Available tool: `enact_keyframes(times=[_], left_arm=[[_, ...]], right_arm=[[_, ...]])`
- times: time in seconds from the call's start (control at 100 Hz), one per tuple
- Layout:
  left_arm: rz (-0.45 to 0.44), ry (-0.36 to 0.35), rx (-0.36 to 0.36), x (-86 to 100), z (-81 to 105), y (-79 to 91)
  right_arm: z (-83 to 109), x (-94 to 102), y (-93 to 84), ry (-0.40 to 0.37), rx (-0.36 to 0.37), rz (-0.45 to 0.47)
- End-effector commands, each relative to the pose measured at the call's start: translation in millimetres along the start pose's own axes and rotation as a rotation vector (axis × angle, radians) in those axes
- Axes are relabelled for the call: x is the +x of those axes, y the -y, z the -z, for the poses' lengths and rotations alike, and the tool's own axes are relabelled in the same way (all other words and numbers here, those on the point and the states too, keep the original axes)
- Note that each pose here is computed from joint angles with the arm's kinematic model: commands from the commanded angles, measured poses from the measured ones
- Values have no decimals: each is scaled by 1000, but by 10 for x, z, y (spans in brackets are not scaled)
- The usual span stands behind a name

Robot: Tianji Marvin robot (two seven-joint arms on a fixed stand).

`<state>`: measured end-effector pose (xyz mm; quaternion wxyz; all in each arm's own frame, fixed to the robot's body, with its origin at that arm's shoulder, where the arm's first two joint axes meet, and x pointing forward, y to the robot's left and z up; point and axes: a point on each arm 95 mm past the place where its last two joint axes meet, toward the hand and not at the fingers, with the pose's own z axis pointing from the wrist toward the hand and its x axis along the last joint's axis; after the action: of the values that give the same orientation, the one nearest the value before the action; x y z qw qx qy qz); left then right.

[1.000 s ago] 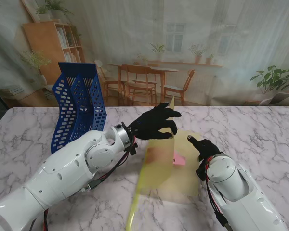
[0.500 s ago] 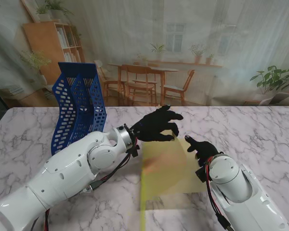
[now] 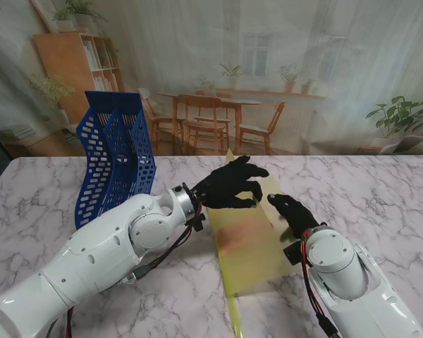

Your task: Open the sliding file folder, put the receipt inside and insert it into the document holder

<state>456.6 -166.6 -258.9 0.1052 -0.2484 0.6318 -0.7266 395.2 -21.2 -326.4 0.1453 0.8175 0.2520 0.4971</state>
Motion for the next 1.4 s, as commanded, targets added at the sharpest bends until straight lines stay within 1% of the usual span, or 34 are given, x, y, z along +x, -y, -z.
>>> enact_keyframes(times=[0.0, 0.14, 0.24, 0.38, 0.48, 0.59, 0.69, 0.94, 1.06, 1.19, 1.39], left_arm=[[1, -6, -9, 22, -18, -6], [3, -8, -13, 26, -20, -17], [5, -10, -16, 31, -24, -27], [6, -14, -18, 38, -34, -31], [6, -15, -17, 41, -41, -27], [3, -15, -23, 36, -51, -33], [3, -10, -35, 25, -72, -56], [6, 13, -78, -23, -178, -145], [10, 26, -101, -48, -237, -178], [14, 36, -124, -72, -297, -207], [21, 47, -145, -88, -368, -229]], right_arm=[[1, -28, 35, 2, 9, -2], [-17, -25, 43, -29, -11, 5], [-20, -13, 42, -42, -33, -17], [-17, 4, 42, -44, -50, -38], [-8, 10, 41, -46, -53, -36], [7, -10, 34, -51, -21, -36], [30, -6, 38, -67, -5, -64], [121, 9, 27, -118, 102, -129], [174, 20, 22, -132, 135, -118], [221, 16, 8, -142, 159, -126], [275, -17, -34, -164, 195, -82]])
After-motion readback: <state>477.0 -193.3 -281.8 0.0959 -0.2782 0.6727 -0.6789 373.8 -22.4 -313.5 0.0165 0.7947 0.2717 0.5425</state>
